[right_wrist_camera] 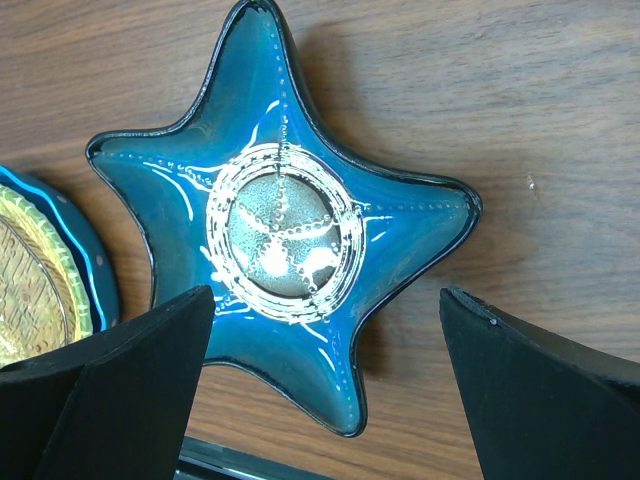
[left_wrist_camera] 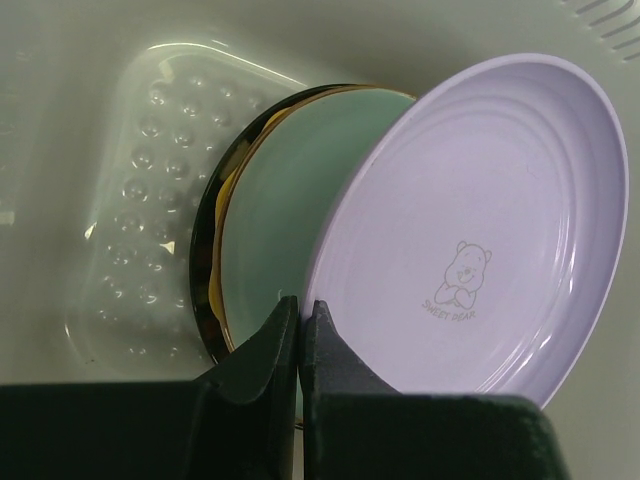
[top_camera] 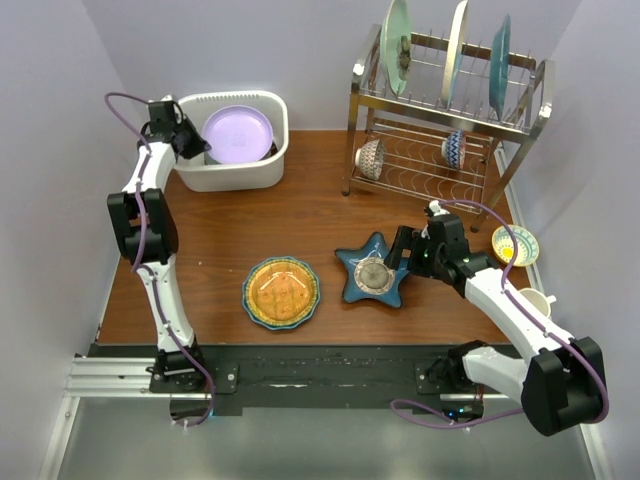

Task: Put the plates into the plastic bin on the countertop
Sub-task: Place the plate in the plastic bin.

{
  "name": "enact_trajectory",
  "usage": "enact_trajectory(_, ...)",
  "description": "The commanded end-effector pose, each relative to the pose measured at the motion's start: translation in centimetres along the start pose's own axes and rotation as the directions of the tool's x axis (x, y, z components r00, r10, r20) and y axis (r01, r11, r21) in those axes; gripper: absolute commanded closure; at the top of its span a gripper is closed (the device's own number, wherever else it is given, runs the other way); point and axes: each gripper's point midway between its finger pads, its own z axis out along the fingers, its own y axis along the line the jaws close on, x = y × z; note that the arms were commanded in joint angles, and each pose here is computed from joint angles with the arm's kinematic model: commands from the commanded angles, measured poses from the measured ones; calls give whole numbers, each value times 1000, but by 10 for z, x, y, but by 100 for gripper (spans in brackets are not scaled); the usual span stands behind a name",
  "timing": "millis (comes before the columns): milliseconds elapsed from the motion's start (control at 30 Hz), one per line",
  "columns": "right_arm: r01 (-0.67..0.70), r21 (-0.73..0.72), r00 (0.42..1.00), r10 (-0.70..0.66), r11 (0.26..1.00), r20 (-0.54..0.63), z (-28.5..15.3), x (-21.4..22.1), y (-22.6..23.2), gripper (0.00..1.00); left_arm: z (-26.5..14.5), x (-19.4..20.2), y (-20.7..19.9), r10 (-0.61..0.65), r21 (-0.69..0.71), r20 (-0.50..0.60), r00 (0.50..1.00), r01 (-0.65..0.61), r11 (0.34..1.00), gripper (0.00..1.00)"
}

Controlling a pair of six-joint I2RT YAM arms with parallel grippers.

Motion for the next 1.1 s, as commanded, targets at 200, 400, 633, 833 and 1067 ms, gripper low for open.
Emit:
enact_trajectory(200,14,6,999,-15,1000,32,-2,-5,-2,1,-7,-32,-13,22,44,81,996,-26,999,76)
enact_trajectory(400,14,7,999,-15,1000,30,-3,-5,-3,1,-10,-35,-13,27,36,87,996,-30,999,58)
enact_trajectory(633,15,4,999,-15,1000,34,-4,-6,-2,1,-26,-51,-20,40,35,132,990,-45,998,36)
enact_trajectory(833,14,-3,999,-13,1000,33,-4,-7,0,1,-61,-84,-32,61,5,235,970,-64,998,22)
enact_trajectory(1067,12,-16,999,-12,1000,32,-3,-7,3,1,-107,-107,-68,47,104,302,952,-82,991,20)
